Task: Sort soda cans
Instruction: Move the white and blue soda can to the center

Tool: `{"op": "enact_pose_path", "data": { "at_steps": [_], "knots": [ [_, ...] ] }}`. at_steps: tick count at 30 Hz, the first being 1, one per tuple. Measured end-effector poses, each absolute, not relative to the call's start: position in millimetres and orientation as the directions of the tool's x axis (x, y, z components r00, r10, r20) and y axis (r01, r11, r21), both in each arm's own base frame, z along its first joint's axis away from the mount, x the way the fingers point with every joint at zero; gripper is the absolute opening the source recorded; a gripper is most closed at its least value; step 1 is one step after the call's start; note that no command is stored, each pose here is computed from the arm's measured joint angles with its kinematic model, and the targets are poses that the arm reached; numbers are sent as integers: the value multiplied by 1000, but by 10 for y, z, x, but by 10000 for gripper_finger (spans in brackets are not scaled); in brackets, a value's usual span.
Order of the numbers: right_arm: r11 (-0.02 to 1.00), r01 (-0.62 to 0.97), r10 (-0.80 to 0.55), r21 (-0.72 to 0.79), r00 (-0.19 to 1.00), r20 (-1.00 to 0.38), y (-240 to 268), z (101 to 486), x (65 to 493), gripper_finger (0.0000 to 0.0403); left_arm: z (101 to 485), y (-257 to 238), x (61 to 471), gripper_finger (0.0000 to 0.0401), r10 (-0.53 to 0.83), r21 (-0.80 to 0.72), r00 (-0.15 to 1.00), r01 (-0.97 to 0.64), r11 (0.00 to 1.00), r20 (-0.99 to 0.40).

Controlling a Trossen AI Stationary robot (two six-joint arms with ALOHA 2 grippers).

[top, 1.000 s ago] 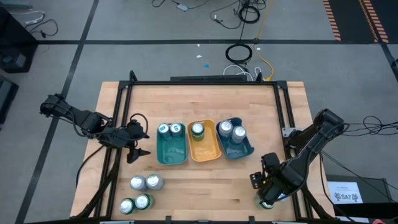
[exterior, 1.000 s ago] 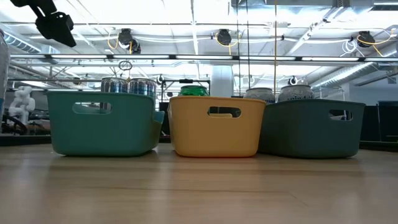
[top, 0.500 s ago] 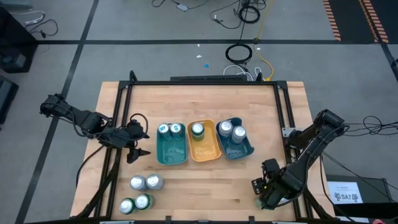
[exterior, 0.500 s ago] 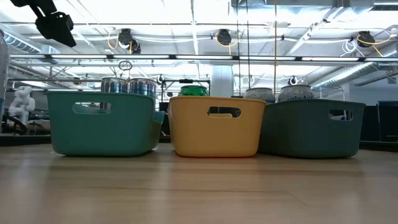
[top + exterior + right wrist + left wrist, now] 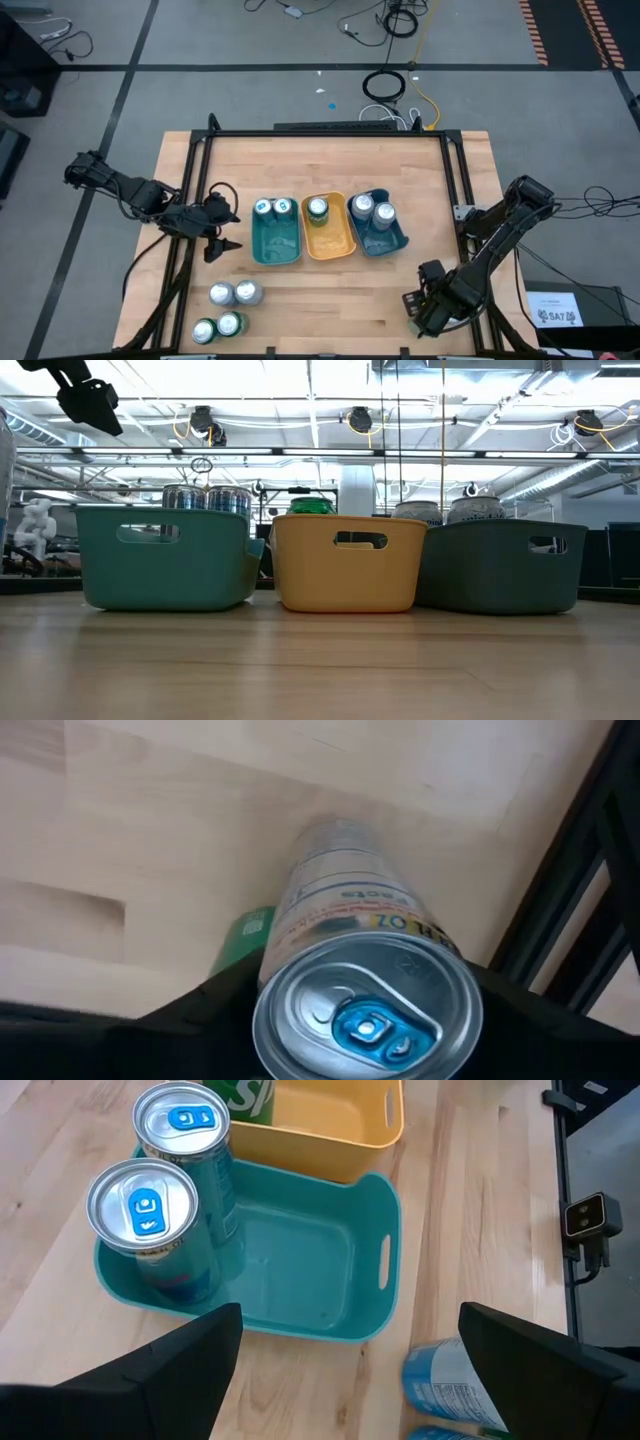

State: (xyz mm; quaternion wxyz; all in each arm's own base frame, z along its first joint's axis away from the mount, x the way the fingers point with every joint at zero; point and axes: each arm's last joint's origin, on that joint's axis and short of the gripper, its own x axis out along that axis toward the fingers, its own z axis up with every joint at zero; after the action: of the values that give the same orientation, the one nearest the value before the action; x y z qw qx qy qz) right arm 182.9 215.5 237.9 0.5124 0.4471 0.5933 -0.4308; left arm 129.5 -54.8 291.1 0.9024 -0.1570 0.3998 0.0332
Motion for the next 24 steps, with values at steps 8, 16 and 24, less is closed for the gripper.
{"op": "enact_pose_path", "data": {
  "at_steps": [8, 16, 24],
  "knots": [
    [207, 976, 82, -63, -81, -993, 2154, 2413, 1835, 222, 2913, -547, 1295, 381, -65, -256, 679, -185, 949, -731],
    [179, 984, 6, 18, 18, -1000, 2088, 2770, 1947, 222, 2913, -547, 1295, 381, -64, -252, 679, -181, 951, -731],
    [200, 946, -90, 256, 278, -956, 1973, 3297, 2153, 222, 2913, -546, 1295, 381, -62, -250, 679, -181, 951, -731]
  ]
}}
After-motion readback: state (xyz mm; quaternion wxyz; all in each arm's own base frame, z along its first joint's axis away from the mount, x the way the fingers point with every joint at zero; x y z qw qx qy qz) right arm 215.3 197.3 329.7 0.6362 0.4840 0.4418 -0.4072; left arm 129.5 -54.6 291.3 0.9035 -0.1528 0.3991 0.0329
